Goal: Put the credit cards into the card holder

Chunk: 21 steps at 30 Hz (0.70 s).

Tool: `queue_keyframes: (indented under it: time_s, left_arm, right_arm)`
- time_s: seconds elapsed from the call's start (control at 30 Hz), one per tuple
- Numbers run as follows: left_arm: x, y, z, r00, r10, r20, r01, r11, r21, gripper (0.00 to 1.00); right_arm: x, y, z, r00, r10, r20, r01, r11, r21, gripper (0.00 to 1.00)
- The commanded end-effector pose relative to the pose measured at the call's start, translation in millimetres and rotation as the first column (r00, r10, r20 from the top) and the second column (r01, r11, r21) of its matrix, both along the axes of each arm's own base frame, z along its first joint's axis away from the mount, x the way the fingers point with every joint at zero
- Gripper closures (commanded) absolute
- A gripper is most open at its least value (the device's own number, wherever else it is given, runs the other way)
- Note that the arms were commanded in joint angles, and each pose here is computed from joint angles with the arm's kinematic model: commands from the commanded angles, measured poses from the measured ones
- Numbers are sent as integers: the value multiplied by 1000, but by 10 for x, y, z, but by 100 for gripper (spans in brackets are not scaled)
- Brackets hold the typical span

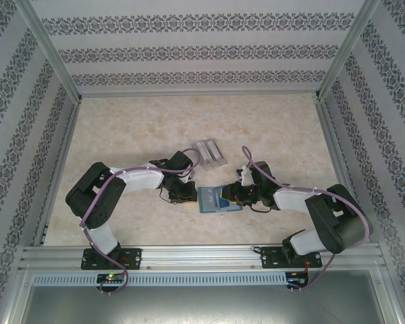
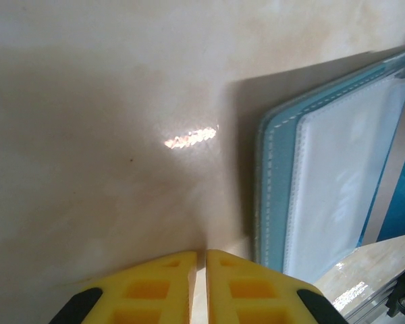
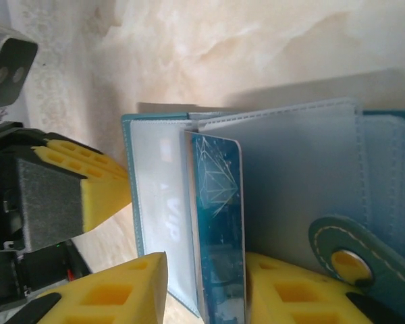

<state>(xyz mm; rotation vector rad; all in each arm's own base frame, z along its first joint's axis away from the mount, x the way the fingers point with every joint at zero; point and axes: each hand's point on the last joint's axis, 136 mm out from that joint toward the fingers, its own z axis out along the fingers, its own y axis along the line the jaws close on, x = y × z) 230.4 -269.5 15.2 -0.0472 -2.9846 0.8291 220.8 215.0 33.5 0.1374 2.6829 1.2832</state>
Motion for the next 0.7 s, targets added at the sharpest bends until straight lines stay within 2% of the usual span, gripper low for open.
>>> queue_keyframes:
  time_s: [0.0,0.17,0.37,0.67]
  left_arm:
    - [-120,-140,-169,999,-46,-10,46,999,-8,87]
    - [-122,-159,-162,999,-47,-5,47,999,-17,87]
    - [-154,-223,-83,999,-52,9,52,998,-46,87]
    - [-183,-361,52,997,-72,33,75,993,-87,86]
  right_arm:
    - [-101,-146,-166,999,-7,-36,3,991,-131,66]
    - [-122,-149,-168,999,6,-33,-11,984,-179,66]
    - [-137,-235,-106,1000,9,0,-8,965,-263,57]
    - [-168,-347,-89,1000,-2,2,3,947,-321,58]
